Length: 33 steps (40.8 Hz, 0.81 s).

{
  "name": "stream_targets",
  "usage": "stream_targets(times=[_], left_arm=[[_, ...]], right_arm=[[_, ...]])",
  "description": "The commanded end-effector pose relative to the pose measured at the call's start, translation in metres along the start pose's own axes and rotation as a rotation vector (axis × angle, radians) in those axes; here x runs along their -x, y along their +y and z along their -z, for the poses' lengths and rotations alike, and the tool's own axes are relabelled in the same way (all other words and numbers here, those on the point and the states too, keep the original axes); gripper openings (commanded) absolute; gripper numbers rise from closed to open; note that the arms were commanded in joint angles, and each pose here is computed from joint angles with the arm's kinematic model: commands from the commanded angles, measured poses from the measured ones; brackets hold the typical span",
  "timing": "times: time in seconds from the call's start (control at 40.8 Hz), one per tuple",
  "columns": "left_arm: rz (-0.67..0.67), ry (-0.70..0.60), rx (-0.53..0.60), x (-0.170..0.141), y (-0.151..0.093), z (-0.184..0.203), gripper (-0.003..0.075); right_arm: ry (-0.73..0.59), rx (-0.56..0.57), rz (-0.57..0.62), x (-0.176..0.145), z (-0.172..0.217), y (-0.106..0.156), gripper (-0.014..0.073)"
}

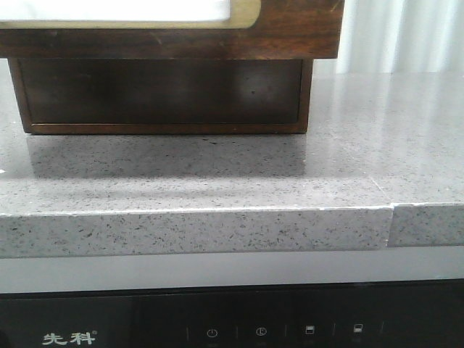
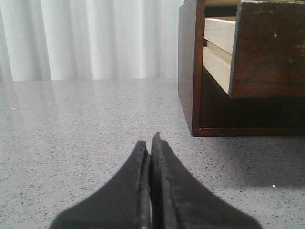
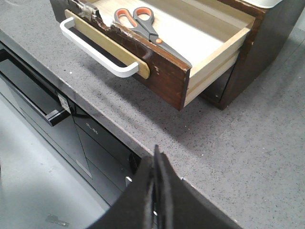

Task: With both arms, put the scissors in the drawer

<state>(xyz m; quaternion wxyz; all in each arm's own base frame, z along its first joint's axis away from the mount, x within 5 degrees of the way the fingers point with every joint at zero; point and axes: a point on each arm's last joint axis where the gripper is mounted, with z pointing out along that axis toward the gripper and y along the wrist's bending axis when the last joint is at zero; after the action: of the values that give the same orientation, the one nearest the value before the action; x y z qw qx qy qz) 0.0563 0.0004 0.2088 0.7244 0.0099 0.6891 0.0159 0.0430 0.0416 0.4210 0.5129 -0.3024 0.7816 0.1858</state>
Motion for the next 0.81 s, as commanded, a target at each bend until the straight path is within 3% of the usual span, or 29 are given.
stream_targets(times=[0.0,0.441,0.588,0.784], left_arm=[[0.009,-0.087,0.007,0.001,0.0,0.001,-0.002],[0.009,-0.087,0.008,0.001,0.0,0.001,-0.002],[0.009,-0.085,0.008,0.001,0.0,0.001,-0.002],[0.009,-0.085,0.008,0.001,0.0,0.001,-0.002]], right_arm=[[-0.085,-0.02,-0.003,0.011,0.003,-0.002,-0.0117],[-0.079,-0.061,-0.023,0.001,-0.002,-0.004,-0.0117],[-0.198,-0.247,-0.069,-0.024,-0.005,-0.014,-0.0117],[-0.39,-0.509,-0.099,-0.081,-0.016,-0.022,-0.0117]])
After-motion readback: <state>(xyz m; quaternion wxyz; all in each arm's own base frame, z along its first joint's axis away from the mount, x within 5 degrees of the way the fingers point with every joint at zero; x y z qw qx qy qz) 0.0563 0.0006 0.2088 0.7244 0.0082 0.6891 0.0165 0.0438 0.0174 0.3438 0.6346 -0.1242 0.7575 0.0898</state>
